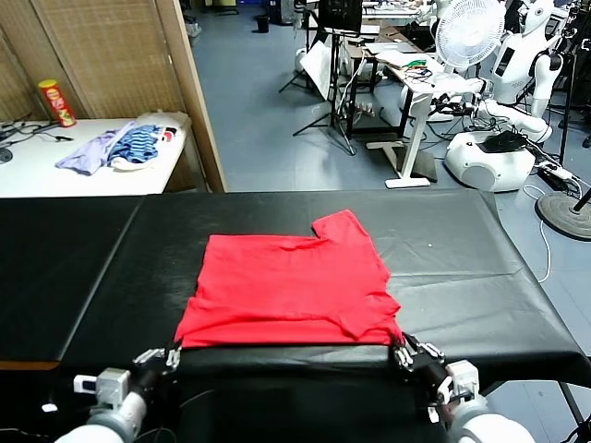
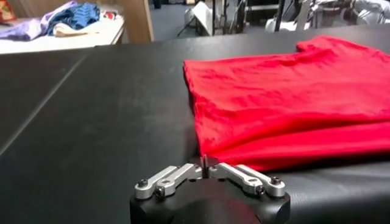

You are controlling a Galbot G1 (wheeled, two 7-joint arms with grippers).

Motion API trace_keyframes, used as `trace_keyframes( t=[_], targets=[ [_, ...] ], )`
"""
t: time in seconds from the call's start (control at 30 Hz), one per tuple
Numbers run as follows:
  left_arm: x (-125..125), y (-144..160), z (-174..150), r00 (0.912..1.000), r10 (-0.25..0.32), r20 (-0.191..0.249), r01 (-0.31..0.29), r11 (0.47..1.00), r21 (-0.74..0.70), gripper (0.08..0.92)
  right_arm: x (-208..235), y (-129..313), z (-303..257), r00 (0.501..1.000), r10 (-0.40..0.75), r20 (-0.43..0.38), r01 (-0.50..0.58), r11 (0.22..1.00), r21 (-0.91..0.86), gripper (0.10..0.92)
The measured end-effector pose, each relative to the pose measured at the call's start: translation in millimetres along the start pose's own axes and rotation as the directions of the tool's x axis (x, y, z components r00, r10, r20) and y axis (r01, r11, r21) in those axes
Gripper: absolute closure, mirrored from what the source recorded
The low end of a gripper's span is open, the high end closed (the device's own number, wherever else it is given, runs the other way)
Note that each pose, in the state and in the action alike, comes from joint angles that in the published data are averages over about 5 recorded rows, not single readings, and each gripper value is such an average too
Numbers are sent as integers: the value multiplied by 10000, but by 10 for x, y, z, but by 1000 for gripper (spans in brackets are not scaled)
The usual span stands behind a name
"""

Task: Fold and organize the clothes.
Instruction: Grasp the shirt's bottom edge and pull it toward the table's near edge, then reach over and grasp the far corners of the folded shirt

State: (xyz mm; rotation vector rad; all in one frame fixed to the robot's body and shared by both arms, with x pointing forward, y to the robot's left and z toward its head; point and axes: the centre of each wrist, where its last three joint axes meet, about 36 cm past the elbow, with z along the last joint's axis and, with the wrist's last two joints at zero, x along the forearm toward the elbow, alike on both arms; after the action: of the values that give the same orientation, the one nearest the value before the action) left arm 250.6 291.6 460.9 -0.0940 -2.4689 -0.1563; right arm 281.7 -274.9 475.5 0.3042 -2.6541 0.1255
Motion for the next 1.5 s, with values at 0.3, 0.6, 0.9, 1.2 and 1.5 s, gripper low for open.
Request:
trace_keyframes(
  t=[0.3,0.6,0.9,1.2,1.5],
  targets=[
    [-109,201,-585,9856,738,1521,-850,9940,685,203,-654,-228,-366,9887,603,1369,-599,9982,-68,224],
    [-1195,451,-1250,9654,942,2432,-1382,9756,1706,201,-1836,-355,-749,9879,773,1344,-770,9970,-74,224],
    [-2073,537,-1760,9763,1248,1769,-1602,9661,2026,201,-2786,-389,-1048,9941,950,531,-937,9952,-279,224],
    [-2571,625,-1869,9904,1034,920,-1214,9681,2192,201,-3300,-248,-1210,9977,581,-348,-606,9953,-757,224],
    [-2806,694,-1815,9915,1095,698,-1231,9632,2390,477,-3496,-155,-1257,9950,509,-856,-609,9911,-1181,397]
  ],
)
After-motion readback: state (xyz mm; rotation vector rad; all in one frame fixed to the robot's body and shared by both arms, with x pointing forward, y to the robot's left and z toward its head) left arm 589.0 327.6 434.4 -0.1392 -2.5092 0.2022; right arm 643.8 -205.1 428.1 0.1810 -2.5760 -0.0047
